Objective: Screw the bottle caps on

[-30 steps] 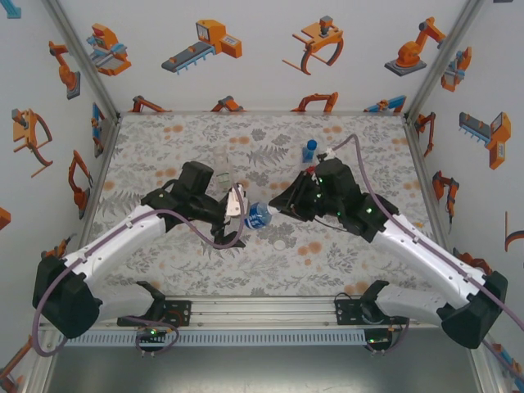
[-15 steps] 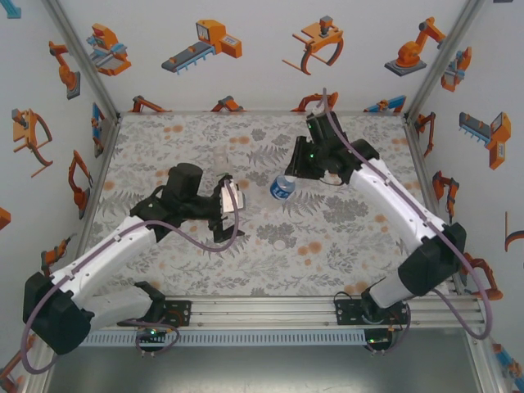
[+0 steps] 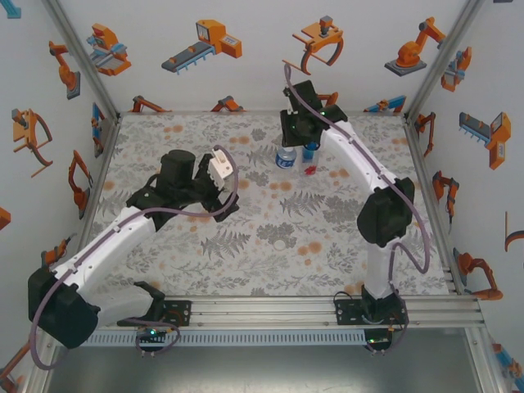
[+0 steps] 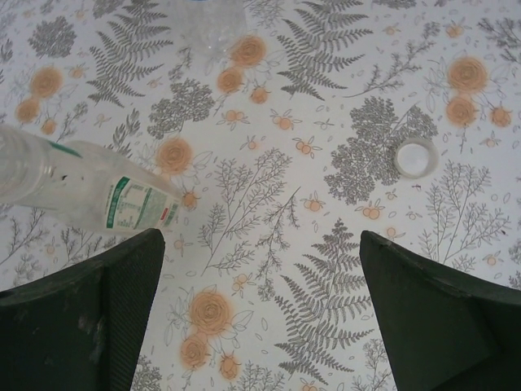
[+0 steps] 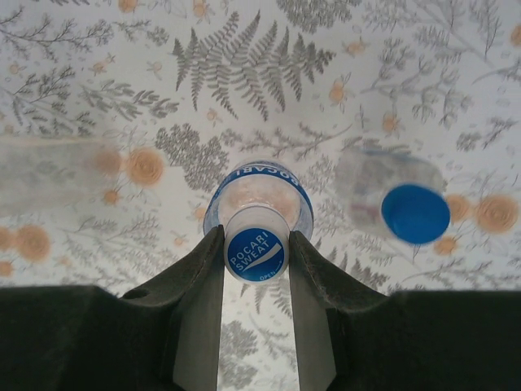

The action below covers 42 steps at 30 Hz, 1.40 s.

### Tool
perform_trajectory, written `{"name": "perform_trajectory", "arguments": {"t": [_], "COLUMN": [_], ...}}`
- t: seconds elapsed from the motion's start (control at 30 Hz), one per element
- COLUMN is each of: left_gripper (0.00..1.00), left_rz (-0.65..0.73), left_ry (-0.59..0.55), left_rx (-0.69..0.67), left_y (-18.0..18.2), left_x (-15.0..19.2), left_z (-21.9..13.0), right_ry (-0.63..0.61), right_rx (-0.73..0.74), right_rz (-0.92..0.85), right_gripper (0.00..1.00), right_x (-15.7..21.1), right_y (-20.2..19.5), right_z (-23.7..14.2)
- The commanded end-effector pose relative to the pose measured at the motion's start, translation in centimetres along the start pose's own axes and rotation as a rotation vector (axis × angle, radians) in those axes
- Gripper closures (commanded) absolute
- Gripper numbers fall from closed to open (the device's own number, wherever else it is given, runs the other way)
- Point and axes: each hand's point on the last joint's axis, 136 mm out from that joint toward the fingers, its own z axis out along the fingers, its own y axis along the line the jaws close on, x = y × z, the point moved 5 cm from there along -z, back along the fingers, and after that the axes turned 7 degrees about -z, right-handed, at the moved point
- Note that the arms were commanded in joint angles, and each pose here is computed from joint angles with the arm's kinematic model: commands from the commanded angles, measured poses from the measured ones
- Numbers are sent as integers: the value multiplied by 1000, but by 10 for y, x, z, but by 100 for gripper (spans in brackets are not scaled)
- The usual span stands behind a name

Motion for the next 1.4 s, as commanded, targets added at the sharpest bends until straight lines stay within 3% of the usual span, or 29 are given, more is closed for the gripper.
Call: {"name": "perform_trajectory", "arguments": {"t": [0.0, 0.43, 0.7, 0.83, 0.97, 1.13, 1.37], "left_gripper": [3, 3, 3, 3, 3, 3, 3], "left_rz": [-90, -96, -94, -94, -96, -117, -209], "left_ry": [-9, -72, -80, -78, -77, -70, -54], "left_rx": [-10, -34, -10, -15, -45, -130, -350], "left_y": [8, 13, 12, 13, 16, 27, 58], "left_x": [-6, -6, -8, -8, -8, -5, 6], "left_z": [-2, -6, -6, -6, -7, -7, -12], "right_ry": [10, 63, 55, 45, 22, -26, -83], "right_rx": [55, 28, 34, 26, 25, 19, -59], "right_rz": [-87, -91, -67, -59, -55, -52, -55], "right_gripper": [100, 100, 100, 71, 57, 51, 48], "right_x": [-10, 3, 13, 12, 5, -13, -19], "right_y": [-7, -4, -5, -4, -4, -2, 12], "right_z": [2, 42, 48, 43, 33, 12, -17]}}
